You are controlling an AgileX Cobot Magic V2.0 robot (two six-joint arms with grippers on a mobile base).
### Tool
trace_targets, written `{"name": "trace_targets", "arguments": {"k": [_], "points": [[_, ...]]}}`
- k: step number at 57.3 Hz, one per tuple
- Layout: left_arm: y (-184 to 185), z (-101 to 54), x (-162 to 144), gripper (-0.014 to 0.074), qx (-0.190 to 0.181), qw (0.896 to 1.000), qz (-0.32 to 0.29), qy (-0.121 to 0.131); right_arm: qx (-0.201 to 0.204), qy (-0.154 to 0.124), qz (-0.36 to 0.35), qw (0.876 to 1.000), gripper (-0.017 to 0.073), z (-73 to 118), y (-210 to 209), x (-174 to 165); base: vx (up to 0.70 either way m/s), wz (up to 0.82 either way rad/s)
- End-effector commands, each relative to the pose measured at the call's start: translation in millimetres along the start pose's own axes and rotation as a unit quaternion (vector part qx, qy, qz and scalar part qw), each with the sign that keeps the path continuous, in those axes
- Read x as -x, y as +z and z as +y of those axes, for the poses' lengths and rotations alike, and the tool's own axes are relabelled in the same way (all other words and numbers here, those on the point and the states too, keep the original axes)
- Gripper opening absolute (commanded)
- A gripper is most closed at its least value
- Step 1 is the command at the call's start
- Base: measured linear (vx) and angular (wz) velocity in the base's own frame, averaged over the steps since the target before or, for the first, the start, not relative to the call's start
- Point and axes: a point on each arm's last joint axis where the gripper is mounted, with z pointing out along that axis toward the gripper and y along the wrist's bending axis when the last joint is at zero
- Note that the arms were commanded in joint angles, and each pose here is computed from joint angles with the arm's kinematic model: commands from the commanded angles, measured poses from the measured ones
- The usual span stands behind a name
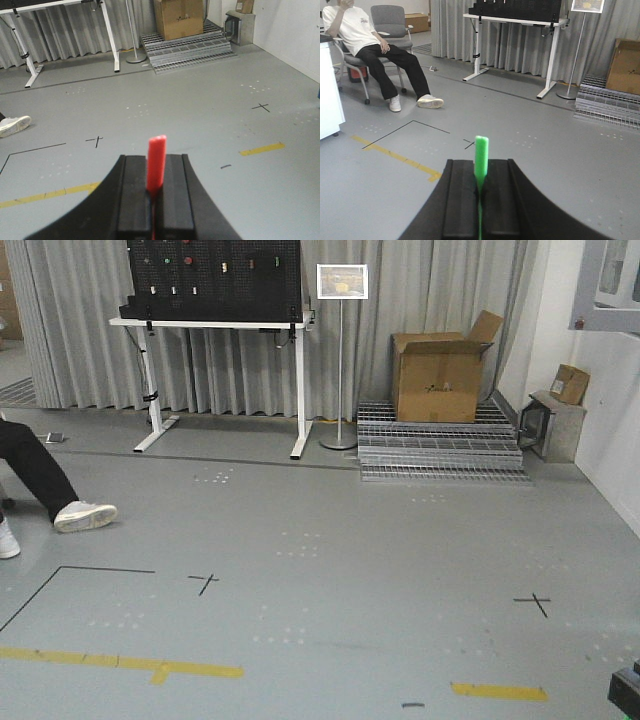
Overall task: Sort red and green spoons into left cabinet
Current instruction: 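Drive the base across the room toward the white cabinet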
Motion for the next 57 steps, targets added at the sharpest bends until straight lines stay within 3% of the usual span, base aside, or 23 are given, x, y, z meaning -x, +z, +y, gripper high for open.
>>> {"name": "trace_targets", "arguments": {"k": [1,57], "points": [[-2.4,2.0,15.1,-0.0001,0.01,0.999,-0.048,-0.009,-0.011,0.011,-0.023,1.0,-0.0004,-2.2,-1.8,11.2,0.62,0.0],[-2.4,1.9,14.8,-0.0001,0.009,0.999,-0.047,-0.009,-0.011,0.013,-0.022,1.0,-0.0004,-2.2,-1.5,11.1,0.62,-0.02]]}}
